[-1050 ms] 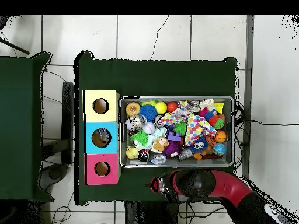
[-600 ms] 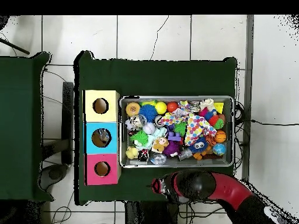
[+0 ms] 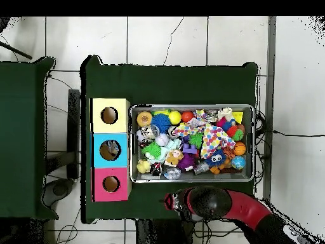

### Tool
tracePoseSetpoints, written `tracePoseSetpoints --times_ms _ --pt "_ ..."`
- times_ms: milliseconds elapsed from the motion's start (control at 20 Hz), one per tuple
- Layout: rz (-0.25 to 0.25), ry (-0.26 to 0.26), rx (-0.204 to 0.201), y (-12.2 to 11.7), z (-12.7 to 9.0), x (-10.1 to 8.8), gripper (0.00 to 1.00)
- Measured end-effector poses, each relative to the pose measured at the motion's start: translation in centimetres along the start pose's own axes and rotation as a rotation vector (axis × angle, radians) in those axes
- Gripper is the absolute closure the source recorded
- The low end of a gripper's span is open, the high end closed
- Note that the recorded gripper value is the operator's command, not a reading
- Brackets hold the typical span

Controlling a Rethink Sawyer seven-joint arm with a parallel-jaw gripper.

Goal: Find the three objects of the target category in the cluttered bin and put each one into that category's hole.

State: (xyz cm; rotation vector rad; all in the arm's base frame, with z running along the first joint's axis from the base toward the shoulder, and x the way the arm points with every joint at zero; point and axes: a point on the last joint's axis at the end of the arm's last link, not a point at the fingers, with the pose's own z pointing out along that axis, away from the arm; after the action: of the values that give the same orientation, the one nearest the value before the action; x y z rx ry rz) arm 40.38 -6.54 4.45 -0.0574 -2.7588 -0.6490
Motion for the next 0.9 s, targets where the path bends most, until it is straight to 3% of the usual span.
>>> tracePoseSetpoints --times_ms 900 --pt "0.004 0.037 -0.013 0.9 3.0 0.4 0.0"
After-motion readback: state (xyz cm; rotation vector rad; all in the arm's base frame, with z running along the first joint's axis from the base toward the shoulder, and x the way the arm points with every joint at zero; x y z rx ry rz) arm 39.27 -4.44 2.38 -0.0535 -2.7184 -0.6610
